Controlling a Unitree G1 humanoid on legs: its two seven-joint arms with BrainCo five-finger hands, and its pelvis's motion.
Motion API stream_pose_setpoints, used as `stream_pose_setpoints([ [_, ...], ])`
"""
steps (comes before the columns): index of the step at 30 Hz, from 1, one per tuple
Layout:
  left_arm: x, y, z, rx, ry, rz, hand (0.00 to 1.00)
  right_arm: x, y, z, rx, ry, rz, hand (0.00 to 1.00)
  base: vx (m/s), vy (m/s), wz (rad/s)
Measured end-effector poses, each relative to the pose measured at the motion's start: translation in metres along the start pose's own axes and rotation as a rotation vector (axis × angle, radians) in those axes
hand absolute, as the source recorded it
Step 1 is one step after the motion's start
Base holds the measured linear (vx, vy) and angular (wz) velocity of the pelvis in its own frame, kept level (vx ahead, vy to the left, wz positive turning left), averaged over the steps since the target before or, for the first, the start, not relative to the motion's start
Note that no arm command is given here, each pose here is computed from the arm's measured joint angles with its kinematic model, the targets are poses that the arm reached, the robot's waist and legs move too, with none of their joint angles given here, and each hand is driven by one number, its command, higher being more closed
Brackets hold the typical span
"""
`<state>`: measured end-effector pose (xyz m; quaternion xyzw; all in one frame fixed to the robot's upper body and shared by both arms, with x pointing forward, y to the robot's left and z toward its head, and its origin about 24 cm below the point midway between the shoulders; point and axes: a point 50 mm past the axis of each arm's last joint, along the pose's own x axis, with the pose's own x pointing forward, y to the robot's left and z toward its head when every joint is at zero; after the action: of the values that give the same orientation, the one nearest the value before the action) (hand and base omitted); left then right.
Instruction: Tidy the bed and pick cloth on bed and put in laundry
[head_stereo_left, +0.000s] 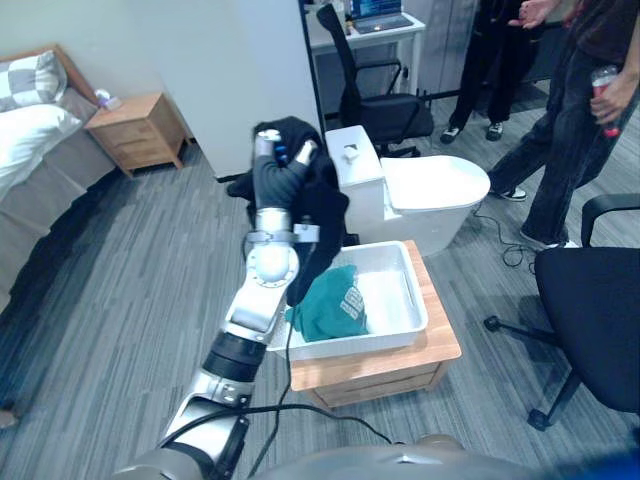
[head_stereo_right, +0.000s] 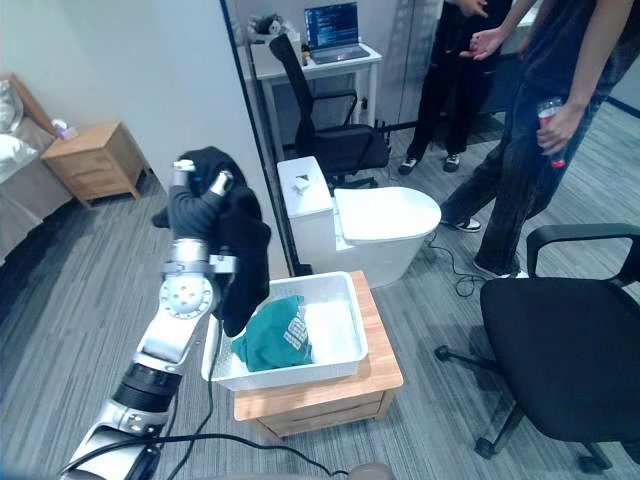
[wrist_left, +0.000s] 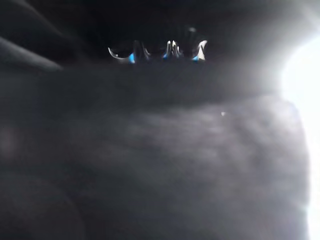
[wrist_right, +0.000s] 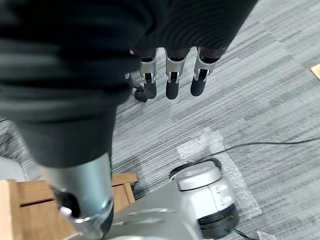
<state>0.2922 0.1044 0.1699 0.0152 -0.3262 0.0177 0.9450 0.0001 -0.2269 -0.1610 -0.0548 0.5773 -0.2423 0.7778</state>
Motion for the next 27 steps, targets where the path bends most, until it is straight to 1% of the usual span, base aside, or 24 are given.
stream_pose_setpoints([
  [5, -0.003, -0.010, -0.004, -0.003, 0.018, -0.033, 1.00, -0.001, 0.000, -0.005, -0.002, 0.012, 0.004, 0.00, 0.05, -0.013, -0.04],
  [8, -0.006, -0.011, -0.015, 0.037, 0.065, -0.052, 1.00, -0.002, 0.002, -0.004, -0.005, 0.010, 0.014, 0.00, 0.05, -0.005, -0.01],
  [12, -0.016, -0.004, -0.046, 0.124, 0.215, -0.058, 1.00, -0.002, 0.006, -0.002, -0.038, -0.005, 0.035, 0.00, 0.01, -0.005, -0.02],
  [14, -0.025, 0.005, -0.061, 0.178, 0.292, -0.042, 1.00, -0.002, 0.008, 0.002, -0.053, -0.023, 0.044, 0.00, 0.01, -0.007, -0.05],
  [18, -0.032, 0.009, -0.073, 0.205, 0.360, -0.044, 1.00, -0.002, 0.009, 0.003, -0.062, -0.032, 0.050, 0.00, 0.01, -0.006, -0.02],
  [24, -0.033, 0.027, -0.078, 0.233, 0.394, 0.018, 1.00, -0.002, 0.008, 0.010, -0.061, -0.062, 0.045, 0.00, 0.03, 0.004, -0.10],
  [27, -0.039, 0.030, -0.086, 0.249, 0.438, 0.018, 1.00, -0.002, 0.011, 0.018, -0.059, -0.095, 0.050, 0.00, 0.05, 0.007, -0.15],
])
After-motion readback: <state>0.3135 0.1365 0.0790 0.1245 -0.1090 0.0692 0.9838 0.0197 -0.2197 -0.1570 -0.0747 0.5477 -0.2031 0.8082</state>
